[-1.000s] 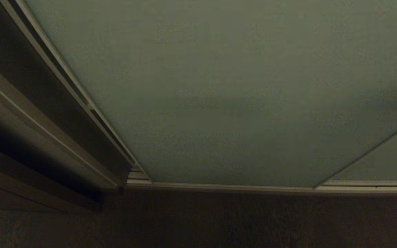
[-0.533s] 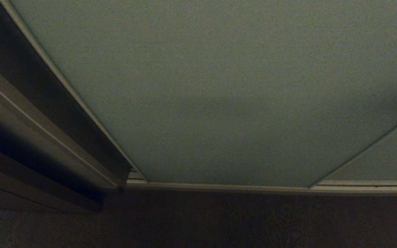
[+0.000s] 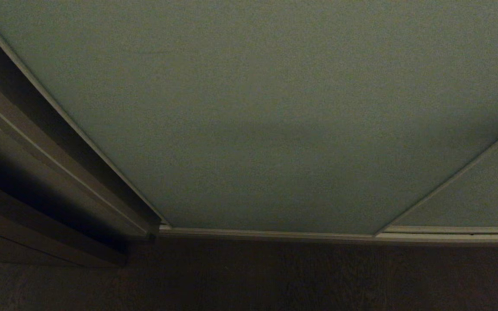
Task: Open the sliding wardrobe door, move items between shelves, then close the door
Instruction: Close the door
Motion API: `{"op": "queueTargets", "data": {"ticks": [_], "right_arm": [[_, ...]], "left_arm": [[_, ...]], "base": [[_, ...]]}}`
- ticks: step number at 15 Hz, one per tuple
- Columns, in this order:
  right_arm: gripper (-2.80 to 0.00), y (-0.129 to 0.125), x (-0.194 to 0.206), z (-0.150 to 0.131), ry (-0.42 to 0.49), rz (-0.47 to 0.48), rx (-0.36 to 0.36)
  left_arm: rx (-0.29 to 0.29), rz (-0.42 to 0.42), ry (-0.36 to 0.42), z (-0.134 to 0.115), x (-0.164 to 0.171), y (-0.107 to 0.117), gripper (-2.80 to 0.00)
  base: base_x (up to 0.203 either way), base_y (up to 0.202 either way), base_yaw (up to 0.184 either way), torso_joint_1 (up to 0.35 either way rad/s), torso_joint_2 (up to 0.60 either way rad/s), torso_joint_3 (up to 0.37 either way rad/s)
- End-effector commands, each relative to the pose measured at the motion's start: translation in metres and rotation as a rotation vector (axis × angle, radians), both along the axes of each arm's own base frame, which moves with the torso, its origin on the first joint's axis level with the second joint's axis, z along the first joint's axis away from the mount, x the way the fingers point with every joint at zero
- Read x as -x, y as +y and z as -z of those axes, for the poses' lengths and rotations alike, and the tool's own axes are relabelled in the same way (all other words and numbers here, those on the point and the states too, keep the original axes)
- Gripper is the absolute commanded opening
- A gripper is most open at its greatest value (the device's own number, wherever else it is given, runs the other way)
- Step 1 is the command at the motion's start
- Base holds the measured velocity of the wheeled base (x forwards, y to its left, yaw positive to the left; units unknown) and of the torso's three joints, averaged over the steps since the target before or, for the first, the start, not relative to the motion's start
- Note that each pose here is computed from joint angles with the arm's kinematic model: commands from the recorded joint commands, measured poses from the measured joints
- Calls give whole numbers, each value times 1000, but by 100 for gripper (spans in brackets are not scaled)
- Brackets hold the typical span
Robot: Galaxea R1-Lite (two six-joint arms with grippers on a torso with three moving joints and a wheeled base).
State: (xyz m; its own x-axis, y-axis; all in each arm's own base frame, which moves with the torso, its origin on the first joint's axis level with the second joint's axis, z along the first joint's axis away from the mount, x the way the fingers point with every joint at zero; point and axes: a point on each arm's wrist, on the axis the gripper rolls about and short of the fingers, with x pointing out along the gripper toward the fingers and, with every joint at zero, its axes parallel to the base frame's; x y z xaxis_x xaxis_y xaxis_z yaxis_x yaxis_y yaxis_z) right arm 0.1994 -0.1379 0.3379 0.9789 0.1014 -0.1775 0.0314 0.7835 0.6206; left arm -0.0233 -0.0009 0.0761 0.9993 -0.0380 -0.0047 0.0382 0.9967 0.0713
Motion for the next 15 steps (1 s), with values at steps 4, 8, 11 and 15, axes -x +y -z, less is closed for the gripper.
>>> {"op": "queueTargets", "data": {"ticks": [4,8,11,15], "right_arm": [[-280,13,9,10,10,-28,29],[-280,48,31,28,19,-112,215],[-280,80,51,50,52,-135,346],[-280,116,98,81,48,-171,466]], "left_arm": [[-1,0,0,0,0,0,-280],[-1,0,0,0,0,0,-280],[-1,0,1,0,0,0,-280],[-1,0,0,0,0,0,-280]], "base": [[0,0,0,0,0,0],[0,0,0,0,0,0],[0,0,0,0,0,0],[0,0,0,0,0,0]]}}
